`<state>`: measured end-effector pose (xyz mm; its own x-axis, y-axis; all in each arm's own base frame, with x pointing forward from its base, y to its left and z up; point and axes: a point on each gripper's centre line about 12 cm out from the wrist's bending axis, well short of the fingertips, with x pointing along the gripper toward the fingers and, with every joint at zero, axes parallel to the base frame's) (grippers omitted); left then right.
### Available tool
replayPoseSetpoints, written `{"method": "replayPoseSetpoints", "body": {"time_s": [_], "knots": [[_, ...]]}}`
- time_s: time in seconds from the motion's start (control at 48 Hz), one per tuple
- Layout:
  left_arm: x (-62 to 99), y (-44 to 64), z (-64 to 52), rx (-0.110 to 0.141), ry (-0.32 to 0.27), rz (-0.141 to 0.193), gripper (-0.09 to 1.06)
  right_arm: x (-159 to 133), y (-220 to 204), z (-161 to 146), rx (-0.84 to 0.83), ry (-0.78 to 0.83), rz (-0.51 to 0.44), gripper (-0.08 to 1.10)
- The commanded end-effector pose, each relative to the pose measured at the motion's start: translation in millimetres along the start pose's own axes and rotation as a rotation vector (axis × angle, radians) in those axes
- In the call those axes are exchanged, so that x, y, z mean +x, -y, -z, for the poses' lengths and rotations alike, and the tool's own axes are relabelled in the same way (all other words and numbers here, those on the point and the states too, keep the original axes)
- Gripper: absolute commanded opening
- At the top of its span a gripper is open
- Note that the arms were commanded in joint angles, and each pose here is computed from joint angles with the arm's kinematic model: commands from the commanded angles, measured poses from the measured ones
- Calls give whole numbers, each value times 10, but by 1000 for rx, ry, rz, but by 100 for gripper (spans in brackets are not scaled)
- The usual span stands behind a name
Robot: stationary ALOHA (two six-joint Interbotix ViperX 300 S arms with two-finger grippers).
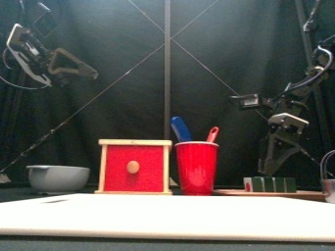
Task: Place sushi on board then cut the sushi with the knife then place the pieces on the plate
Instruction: Place the sushi on the board
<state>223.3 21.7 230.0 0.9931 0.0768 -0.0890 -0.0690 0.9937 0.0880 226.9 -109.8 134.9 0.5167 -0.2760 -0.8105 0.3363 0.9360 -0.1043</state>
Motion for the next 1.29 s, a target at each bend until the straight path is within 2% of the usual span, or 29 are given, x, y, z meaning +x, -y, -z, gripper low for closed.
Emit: {"method": "replayPoseSetpoints", "body": {"time_s": [0.021, 0.375, 0.5, 0.646, 0.729, 0.958, 1.292], "knots": [[15, -15, -46, 0, 16, -5, -1, 41, 40, -76, 10, 5, 7, 101], [17, -12, -49, 0, 15, -4, -1, 244, 70, -40, 27, -67, 4, 97], [15, -11, -41, 0, 12, -4, -1, 250, 61, -41, 27, -69, 2, 84], [15, -10, -41, 2, 12, -3, -1, 244, 43, -21, 41, -81, -4, 63], [15, -11, -41, 0, 12, -4, -1, 214, 44, -40, 60, -81, -5, 58], [15, -11, -41, -1, 12, -4, -1, -49, -1, -235, 123, -11, -25, 58], [15, -11, -41, -4, 12, -4, -1, -320, -173, -339, 275, 44, -116, 58]]}}
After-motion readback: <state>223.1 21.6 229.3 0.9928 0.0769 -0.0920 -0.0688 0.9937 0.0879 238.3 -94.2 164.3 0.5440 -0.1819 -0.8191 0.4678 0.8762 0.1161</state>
